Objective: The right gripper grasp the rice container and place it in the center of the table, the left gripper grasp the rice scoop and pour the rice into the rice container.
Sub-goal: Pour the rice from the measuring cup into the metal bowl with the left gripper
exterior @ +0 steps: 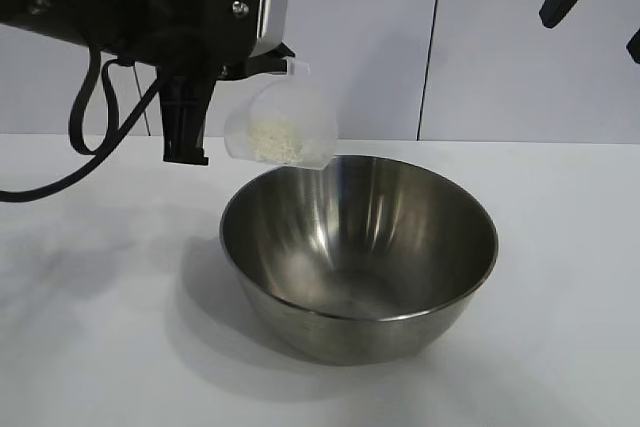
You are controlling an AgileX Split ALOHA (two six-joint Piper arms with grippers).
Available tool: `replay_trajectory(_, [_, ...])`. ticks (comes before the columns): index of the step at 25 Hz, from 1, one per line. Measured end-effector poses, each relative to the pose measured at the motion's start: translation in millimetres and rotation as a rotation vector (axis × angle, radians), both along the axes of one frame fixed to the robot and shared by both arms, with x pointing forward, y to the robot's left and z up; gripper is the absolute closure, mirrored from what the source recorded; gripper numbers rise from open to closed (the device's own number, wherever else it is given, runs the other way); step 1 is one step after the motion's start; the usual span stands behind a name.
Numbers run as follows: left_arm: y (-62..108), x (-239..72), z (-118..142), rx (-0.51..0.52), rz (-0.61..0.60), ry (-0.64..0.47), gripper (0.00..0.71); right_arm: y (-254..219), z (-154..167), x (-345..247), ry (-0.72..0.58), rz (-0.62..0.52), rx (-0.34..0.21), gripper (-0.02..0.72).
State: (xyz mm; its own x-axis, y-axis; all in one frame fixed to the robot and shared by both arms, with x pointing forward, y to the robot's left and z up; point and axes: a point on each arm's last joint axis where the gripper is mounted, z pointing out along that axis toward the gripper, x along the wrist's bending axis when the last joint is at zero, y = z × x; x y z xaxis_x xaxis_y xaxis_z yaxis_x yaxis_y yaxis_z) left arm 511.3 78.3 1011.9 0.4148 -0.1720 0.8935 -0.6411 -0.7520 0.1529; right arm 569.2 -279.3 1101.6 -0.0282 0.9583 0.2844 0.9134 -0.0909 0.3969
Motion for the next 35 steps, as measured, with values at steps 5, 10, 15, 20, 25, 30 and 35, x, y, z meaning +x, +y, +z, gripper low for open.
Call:
replay_trajectory(5, [-13.9,-5,9,0.012,-0.058,-0.052,0.701,0,0,0,0.0,0.0,0.0,0.156])
replay_trajectory(10, [-19.0,-4,18,0.062,-0.086,-0.113,0.701,0,0,0,0.0,0.0,0.0,0.156])
replay_trajectory(15, [-18.3,-3,17,0.136,-0.121,-0.17,0.701,0,0,0,0.0,0.0,0.0,0.156])
replay_trajectory(20, [-18.3,-3,17,0.195,-0.158,-0.23,0.701,0,0,0,0.0,0.0,0.0,0.156])
replay_trajectory(25, [-18.2,-3,17,0.247,-0.19,-0.281,0.701,0,0,0,0.0,0.0,0.0,0.156])
replay_trajectory(30, [-20.4,-5,17,0.293,-0.228,-0.328,0.701,0,0,0,0.0,0.0,0.0,0.156])
replay_trajectory(35, [-27.9,-12,17,0.318,-0.273,-0.363,0.701,0,0,0,0.0,0.0,0.0,0.156])
